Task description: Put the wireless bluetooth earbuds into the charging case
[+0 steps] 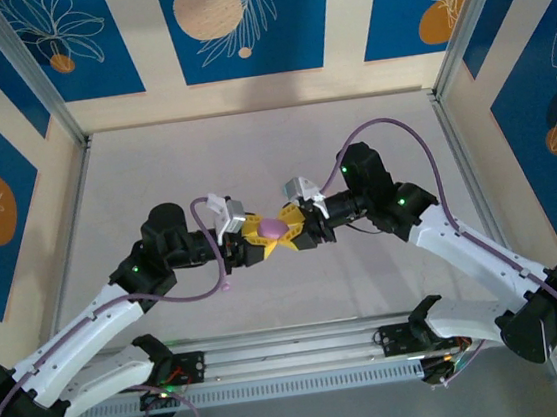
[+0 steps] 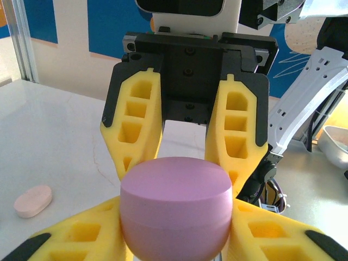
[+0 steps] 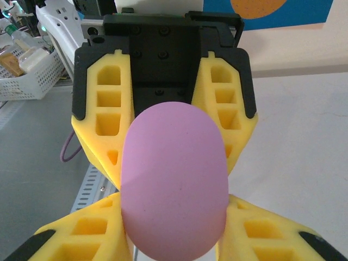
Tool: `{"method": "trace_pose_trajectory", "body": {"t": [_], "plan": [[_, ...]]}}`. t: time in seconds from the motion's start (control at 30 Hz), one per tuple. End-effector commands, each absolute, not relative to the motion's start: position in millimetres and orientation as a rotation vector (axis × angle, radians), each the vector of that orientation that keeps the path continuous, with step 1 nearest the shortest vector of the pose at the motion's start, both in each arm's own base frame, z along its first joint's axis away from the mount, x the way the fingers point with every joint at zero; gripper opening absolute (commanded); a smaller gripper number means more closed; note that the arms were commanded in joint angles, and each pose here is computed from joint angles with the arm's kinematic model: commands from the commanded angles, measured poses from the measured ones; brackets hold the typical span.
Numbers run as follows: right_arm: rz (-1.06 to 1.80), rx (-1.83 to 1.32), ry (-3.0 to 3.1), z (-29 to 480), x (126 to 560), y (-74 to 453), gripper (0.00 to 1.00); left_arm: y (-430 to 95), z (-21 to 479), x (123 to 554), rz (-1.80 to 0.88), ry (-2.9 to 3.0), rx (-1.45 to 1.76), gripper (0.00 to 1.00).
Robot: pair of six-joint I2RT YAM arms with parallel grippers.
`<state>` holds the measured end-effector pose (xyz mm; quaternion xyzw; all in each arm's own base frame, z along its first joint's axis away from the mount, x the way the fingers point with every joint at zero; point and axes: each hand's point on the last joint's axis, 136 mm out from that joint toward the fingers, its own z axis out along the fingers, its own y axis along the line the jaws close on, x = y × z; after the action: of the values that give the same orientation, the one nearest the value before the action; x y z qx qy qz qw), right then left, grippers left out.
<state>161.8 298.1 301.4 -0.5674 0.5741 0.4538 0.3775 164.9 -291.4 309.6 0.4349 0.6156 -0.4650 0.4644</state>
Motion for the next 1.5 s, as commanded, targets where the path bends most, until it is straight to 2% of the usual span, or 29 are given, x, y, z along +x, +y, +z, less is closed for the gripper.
{"method": "trace_pose_trajectory", "body": {"t": [0.0, 0.23, 0.37, 0.5, 0.67, 1.0, 1.47], "plan": [[1.089, -1.479, 1.417, 304, 162, 303, 0.31, -295, 332, 157, -1.198, 1.434, 1.076, 0.40], [1.060, -1.494, 1.396, 302, 162, 303, 0.31, -294, 333, 156, -1.204, 1.431, 1.078, 0.40], [1.044, -1.495, 1.391, 301, 163, 304, 0.31, -294, 333, 156, -1.207, 1.430, 1.078, 0.37], [1.022, -1.498, 1.400, 298, 164, 304, 0.31, -295, 334, 157, -1.210, 1.427, 1.073, 0.29], [1.013, -1.482, 1.418, 299, 165, 304, 0.37, -296, 332, 159, -1.194, 1.414, 1.070, 0.24], [1.253, -1.293, 1.543, 327, 174, 290, 0.51, -296, 328, 150, -1.190, 1.280, 1.103, 0.23], [1.315, -1.183, 1.658, 332, 190, 292, 0.53, -296, 330, 147, -1.193, 1.247, 1.106, 0.23]]}}
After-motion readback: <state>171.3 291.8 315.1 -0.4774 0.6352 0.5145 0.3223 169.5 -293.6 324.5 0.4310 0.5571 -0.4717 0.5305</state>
